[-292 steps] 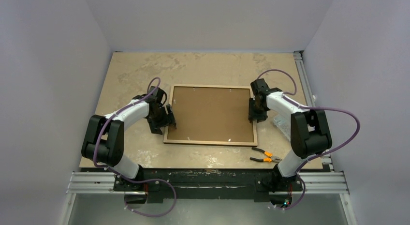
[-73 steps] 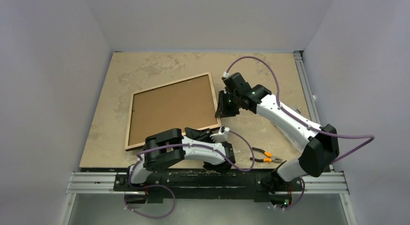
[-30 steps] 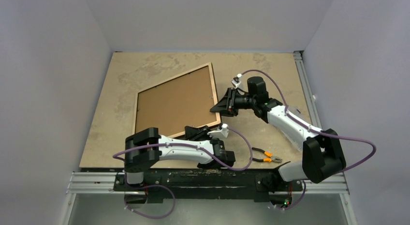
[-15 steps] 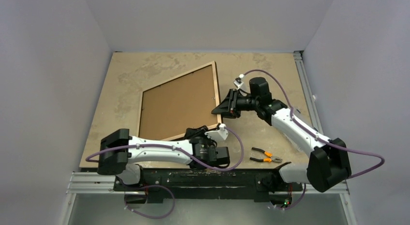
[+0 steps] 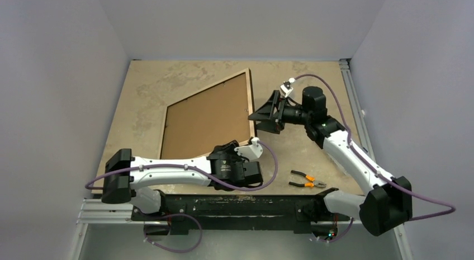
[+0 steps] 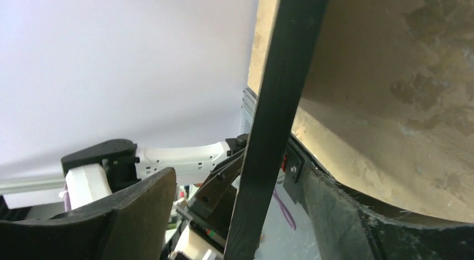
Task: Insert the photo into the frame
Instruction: Turn over the photo frame at the center of the board.
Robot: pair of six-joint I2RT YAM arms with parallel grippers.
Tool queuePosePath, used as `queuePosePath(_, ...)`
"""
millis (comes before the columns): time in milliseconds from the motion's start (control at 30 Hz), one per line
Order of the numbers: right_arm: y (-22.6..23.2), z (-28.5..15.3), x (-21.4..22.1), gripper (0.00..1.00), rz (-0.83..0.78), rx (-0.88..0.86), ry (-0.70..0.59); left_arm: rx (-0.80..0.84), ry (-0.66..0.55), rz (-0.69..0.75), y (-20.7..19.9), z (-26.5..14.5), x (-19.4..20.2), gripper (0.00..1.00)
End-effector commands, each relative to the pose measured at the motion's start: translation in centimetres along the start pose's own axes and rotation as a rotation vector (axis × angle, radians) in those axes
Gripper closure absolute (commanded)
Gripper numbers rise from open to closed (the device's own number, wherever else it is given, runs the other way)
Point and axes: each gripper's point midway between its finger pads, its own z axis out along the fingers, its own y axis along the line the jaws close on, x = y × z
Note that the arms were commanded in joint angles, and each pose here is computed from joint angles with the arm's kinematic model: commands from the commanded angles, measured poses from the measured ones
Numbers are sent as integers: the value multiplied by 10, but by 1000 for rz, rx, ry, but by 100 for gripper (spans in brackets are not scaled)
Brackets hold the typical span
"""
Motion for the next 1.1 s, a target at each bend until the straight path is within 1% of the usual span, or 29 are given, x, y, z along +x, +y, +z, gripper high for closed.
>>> queuePosePath(0, 50, -25, -20, 13, -168, -72, -109, 92, -107, -207, 21, -25, -33, 100)
queuePosePath(133, 56, -46, -37, 10, -289, 6, -208, 149, -150, -225, 33, -38, -40, 100)
queuePosePath(300, 69, -77, -59, 10, -538, 143, -335, 232, -193, -241, 46, -56, -45, 100)
queuePosePath(367, 81, -87, -64, 11, -652, 159, -375, 262, -200, -245, 52, -63, -45, 100)
queuePosePath(433, 98, -96, -65, 12, -780, 121, -422, 281, -213, -258, 60, -70, -45, 100)
queuePosePath(533, 125, -105, -55, 13, -1043, 8, -461, 304, -243, -289, 75, -81, -44, 100)
queuePosePath(600, 141, -114, -49, 14, -1209, -51, -524, 319, -261, -311, 83, -87, -43, 100)
queuePosePath(667, 157, -119, -45, 14, -1334, -115, -569, 342, -279, -338, 90, -93, -41, 100)
queuePosePath(767, 175, -118, -35, 15, -1499, -204, -528, 391, -306, -374, 96, -103, -40, 100)
queuePosePath(900, 186, -109, -9, 15, -1745, -380, -351, 486, -339, -401, 94, -115, -40, 100)
queuePosePath(967, 189, -107, 0, 15, -1837, -450, -305, 521, -348, -405, 92, -119, -39, 100)
queuePosePath(1067, 195, -102, 10, 11, -1954, -542, -268, 569, -365, -414, 89, -126, -38, 100)
